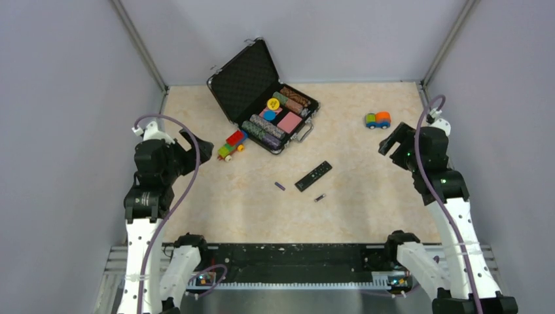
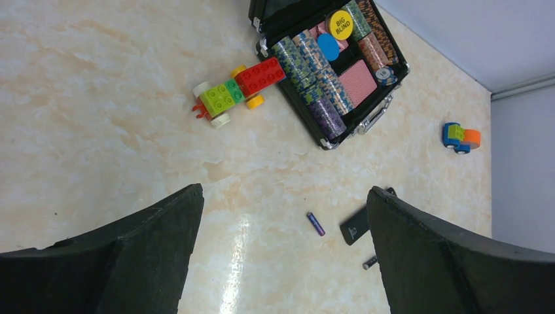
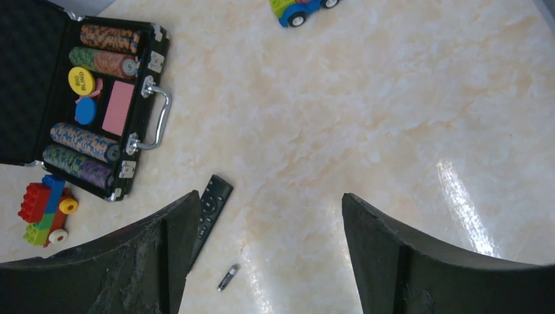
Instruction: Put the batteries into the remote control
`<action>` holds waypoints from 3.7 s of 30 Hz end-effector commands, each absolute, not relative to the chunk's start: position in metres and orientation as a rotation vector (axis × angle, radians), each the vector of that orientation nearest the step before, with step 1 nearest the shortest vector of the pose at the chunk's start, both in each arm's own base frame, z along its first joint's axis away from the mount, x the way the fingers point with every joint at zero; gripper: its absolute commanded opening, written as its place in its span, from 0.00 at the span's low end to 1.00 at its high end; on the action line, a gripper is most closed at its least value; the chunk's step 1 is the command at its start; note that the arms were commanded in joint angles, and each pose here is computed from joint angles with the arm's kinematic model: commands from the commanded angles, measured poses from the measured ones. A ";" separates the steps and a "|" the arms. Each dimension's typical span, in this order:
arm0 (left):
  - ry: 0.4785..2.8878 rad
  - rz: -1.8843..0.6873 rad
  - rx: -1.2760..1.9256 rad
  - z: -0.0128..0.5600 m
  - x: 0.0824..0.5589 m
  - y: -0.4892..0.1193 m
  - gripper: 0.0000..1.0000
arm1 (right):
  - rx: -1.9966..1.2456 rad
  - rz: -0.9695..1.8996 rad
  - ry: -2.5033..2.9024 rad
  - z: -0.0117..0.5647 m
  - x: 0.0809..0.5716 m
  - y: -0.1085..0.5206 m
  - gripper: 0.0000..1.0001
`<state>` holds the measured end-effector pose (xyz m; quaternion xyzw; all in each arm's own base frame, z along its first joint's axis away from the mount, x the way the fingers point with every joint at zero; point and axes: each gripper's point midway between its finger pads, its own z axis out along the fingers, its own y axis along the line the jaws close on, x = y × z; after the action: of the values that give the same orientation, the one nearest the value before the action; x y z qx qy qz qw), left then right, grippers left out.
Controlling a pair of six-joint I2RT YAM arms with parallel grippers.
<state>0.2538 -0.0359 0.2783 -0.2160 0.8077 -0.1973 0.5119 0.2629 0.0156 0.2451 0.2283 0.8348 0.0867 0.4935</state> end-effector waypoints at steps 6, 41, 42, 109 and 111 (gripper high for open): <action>1.974 -0.513 -0.508 0.271 0.241 -0.043 0.99 | 0.777 0.354 2.006 0.227 0.267 0.027 0.78; 2.162 -0.702 0.585 0.183 0.280 -0.312 0.89 | 0.601 0.405 2.219 0.176 0.248 0.049 0.90; 2.150 -0.677 0.635 0.178 0.282 -0.320 0.89 | 0.592 0.395 2.221 0.176 0.248 0.048 0.92; 2.325 -0.550 0.477 0.152 0.343 -0.379 0.09 | 0.543 0.790 2.143 0.200 0.248 0.097 0.83; 2.324 -0.593 0.381 0.162 0.346 -0.381 0.10 | 0.517 0.876 2.111 0.194 0.253 0.108 0.81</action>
<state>0.3379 -0.3706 0.1145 0.2275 0.9051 -0.1678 0.3176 0.2413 0.0900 0.1906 0.2191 0.8596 0.2765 0.3697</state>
